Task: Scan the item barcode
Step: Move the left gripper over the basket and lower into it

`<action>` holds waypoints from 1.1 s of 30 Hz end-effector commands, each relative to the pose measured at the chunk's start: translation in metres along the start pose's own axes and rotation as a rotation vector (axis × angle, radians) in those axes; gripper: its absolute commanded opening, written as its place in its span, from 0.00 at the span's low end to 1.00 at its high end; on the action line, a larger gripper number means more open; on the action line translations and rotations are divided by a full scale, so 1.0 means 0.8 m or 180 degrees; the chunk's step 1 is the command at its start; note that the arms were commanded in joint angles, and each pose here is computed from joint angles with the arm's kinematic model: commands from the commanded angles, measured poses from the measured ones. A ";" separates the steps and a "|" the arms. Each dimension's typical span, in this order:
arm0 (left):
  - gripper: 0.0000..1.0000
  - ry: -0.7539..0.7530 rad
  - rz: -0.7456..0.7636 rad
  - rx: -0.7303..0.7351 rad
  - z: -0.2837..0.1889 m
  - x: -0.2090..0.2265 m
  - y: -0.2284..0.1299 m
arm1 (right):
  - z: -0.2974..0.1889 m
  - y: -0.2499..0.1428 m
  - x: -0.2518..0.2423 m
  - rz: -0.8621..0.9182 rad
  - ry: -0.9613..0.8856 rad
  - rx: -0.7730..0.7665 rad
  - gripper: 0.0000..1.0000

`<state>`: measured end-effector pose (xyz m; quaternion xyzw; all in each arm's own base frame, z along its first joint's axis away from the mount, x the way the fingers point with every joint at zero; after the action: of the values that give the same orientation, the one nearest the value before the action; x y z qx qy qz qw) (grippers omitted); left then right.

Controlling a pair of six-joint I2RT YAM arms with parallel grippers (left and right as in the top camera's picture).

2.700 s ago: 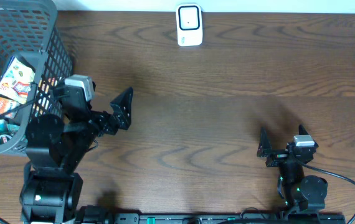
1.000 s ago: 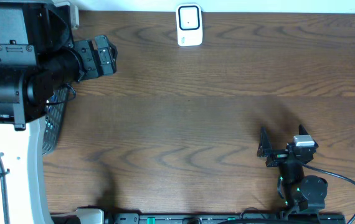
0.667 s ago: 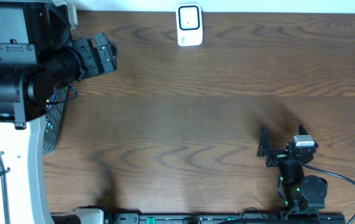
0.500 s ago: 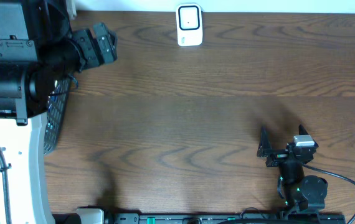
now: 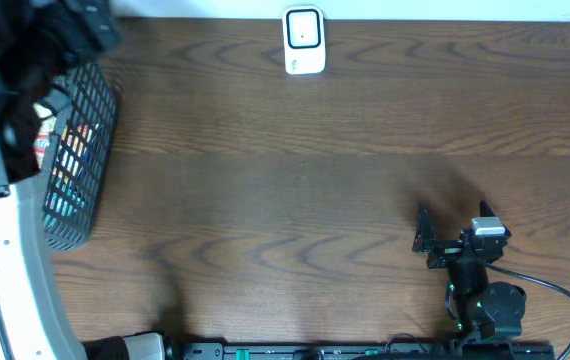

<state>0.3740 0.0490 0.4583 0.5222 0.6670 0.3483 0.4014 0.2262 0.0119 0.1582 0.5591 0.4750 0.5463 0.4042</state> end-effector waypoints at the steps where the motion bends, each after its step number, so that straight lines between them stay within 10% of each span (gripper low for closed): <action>1: 0.98 0.0792 -0.0137 -0.0176 -0.012 0.075 0.017 | 0.000 -0.001 -0.004 0.0035 -0.0053 0.0002 0.99; 12: 0.98 0.1798 0.0026 0.0353 -0.012 0.219 -0.022 | 0.000 -0.001 -0.004 0.0035 -0.0053 0.0002 0.99; 33: 0.98 0.1737 -0.0793 0.1555 0.146 0.323 -0.179 | 0.000 -0.001 -0.004 0.0035 -0.0053 0.0005 0.99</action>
<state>0.3735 0.2811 0.2618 0.4329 0.8476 0.2928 0.0919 0.2262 0.0119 0.1582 0.5591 0.4750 0.5463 0.4042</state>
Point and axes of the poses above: each gripper's point midway between its finger pads, its own z axis out along the fingers, its own x axis along the line the jaws close on, y = z × x, the point moved 2 cm from there along -z, back along the fingers, and after that the axes turned 11 degrees about z, right-handed, at the moved point
